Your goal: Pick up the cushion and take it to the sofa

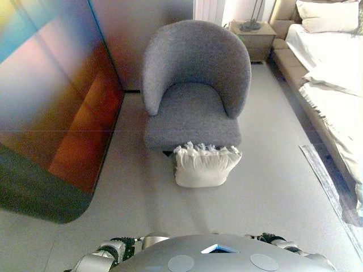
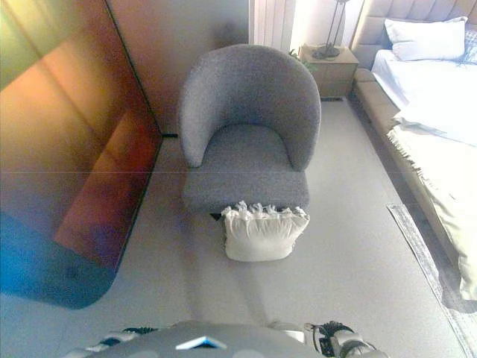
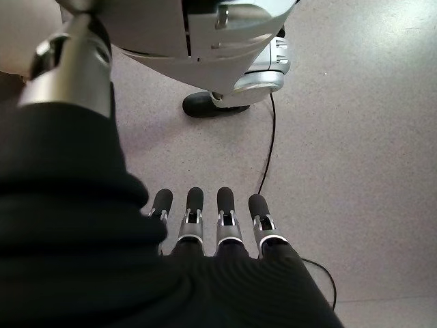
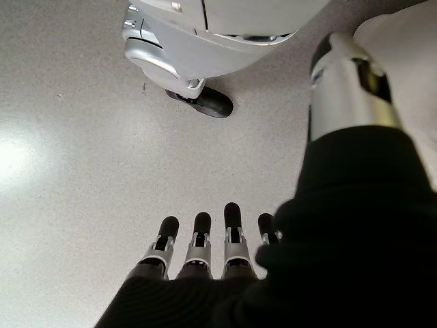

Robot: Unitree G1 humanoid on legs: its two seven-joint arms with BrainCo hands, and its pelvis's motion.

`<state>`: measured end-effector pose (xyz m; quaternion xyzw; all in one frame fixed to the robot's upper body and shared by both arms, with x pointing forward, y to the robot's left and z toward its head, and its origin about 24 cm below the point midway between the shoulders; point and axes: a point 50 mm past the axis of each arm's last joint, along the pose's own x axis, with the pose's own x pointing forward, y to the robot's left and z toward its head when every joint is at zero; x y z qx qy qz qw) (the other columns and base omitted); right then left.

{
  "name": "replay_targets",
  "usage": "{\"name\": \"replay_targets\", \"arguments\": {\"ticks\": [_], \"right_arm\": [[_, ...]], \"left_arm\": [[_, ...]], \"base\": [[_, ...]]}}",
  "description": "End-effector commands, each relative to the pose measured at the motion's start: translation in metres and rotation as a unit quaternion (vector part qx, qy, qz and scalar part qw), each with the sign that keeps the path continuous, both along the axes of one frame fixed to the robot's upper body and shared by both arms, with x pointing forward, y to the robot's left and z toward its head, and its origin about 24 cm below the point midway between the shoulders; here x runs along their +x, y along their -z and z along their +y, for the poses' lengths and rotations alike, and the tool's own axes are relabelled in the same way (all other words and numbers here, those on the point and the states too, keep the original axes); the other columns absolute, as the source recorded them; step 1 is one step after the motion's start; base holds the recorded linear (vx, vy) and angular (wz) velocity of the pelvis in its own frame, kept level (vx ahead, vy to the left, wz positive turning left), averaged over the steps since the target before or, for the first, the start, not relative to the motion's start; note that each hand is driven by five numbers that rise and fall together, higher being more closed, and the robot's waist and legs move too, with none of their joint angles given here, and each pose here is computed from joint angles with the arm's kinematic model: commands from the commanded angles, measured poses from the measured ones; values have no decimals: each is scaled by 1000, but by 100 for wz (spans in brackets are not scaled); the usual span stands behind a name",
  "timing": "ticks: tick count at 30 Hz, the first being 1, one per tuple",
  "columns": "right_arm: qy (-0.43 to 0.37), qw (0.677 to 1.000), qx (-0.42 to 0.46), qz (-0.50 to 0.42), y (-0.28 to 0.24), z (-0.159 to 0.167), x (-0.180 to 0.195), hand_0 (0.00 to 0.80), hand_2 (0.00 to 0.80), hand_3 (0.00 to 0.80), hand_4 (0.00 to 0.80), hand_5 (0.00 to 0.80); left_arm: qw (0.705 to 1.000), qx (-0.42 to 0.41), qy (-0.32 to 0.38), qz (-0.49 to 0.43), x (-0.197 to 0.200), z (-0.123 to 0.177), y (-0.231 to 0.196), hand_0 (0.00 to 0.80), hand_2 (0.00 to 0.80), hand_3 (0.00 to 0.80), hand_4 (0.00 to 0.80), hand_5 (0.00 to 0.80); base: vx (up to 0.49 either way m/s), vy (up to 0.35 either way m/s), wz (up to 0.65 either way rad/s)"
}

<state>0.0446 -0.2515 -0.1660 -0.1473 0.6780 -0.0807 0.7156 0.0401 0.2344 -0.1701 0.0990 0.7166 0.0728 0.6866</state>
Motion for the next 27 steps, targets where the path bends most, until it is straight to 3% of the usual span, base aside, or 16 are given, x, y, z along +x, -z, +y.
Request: {"name": "replay_targets", "arguments": {"ticks": [1, 27], "right_arm": [[-13, 1000, -2, -1, -1, 3, 18, 0, 0, 0, 0, 0], [-11, 1000, 1, 1, 0, 4, 16, 0, 0, 0, 0, 0]], "left_arm": [[1000, 15, 18, 18, 7, 3, -2, 0, 0, 0, 0, 0], [1000, 12, 18, 13, 6, 4, -2, 0, 0, 0, 0, 0]], "base": [[0, 0, 0], [1, -5, 0]]}}
